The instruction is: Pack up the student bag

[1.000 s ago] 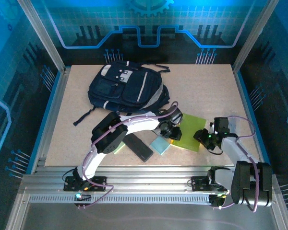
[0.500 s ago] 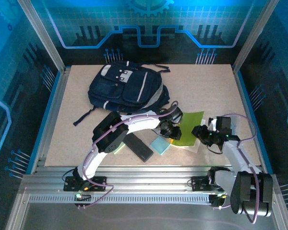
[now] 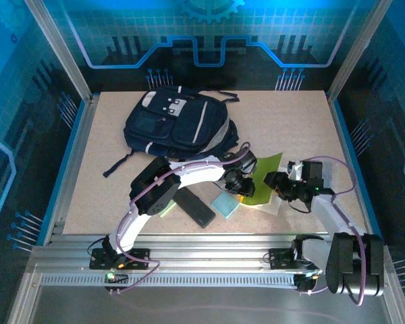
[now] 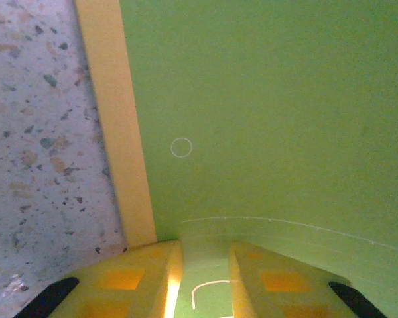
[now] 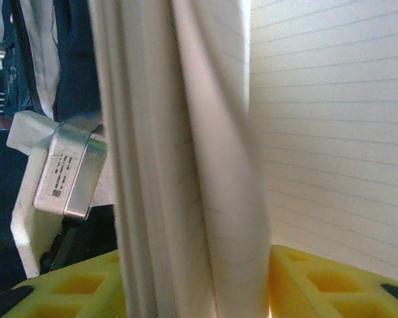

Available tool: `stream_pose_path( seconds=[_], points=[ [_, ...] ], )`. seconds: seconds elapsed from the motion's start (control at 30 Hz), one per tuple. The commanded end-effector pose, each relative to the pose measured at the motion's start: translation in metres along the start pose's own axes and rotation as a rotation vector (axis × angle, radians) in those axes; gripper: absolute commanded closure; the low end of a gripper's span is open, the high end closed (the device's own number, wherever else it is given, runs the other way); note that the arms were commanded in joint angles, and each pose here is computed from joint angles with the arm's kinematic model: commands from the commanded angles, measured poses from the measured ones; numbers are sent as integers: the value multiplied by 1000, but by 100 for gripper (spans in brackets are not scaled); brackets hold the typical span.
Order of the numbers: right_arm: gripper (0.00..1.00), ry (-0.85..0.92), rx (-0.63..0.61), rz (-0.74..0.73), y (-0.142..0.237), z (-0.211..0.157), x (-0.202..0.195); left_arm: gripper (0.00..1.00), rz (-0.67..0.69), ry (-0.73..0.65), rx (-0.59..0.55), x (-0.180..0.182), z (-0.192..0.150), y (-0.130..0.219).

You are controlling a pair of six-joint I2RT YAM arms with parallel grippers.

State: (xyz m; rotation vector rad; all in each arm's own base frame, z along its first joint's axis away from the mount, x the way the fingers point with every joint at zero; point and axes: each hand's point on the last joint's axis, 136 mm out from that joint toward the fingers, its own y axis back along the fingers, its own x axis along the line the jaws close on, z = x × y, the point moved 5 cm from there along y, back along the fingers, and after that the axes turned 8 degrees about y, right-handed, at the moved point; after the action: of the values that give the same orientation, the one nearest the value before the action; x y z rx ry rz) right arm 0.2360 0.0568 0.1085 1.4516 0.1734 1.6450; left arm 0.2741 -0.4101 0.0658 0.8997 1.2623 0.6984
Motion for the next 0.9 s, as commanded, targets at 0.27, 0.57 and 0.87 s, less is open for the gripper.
stream_pose_path(
  seconds=[0.27,0.57,0.87],
  points=[
    [28,159,18,17,-26,21,13,72,104,48,66,36,-14,-24],
    [26,342,-76,20,-9,56,42,72,133,85,75,50,-21,-22],
    [37,257,87,164,-28,44,47,72,137,93,60,55,-16,-16]
  ],
)
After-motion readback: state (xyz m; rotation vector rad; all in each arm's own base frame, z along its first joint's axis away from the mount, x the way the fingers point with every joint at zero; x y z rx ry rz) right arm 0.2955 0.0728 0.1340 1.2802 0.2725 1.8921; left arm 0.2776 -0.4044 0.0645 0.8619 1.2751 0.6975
